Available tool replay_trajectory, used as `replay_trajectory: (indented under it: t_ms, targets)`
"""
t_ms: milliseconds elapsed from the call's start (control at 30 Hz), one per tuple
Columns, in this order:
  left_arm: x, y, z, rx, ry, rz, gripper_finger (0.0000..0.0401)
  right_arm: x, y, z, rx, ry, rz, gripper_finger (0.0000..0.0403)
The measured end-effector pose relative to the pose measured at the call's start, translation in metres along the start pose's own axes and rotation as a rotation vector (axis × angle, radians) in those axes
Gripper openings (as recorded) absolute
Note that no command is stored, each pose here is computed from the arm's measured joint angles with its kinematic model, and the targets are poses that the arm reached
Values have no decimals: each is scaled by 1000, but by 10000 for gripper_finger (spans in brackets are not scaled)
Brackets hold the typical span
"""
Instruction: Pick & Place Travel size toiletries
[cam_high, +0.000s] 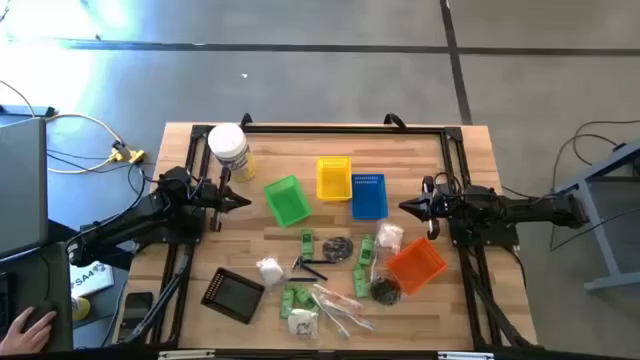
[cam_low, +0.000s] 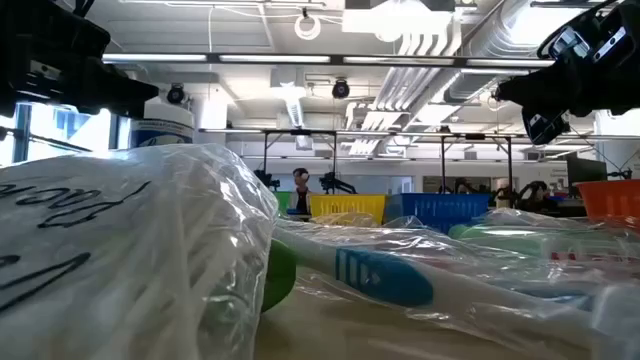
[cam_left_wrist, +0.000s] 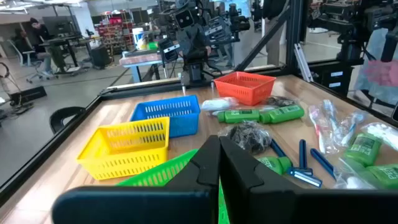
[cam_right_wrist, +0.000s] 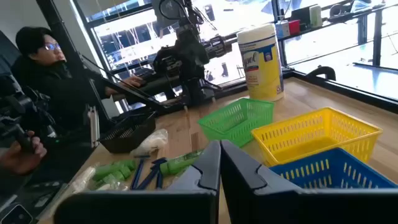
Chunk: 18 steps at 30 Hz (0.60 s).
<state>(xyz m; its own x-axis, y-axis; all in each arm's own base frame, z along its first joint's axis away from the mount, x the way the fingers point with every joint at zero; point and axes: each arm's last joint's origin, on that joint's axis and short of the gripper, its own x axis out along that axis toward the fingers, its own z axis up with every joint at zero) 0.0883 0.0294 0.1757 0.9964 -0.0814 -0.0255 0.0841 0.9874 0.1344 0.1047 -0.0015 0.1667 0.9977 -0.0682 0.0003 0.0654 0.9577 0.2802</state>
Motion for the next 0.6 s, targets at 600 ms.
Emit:
replay_trajectory:
  t_ms: [600]
  targets:
    - [0,0,1,3,-5,0,0,0,0,2,1,-17,4,3]
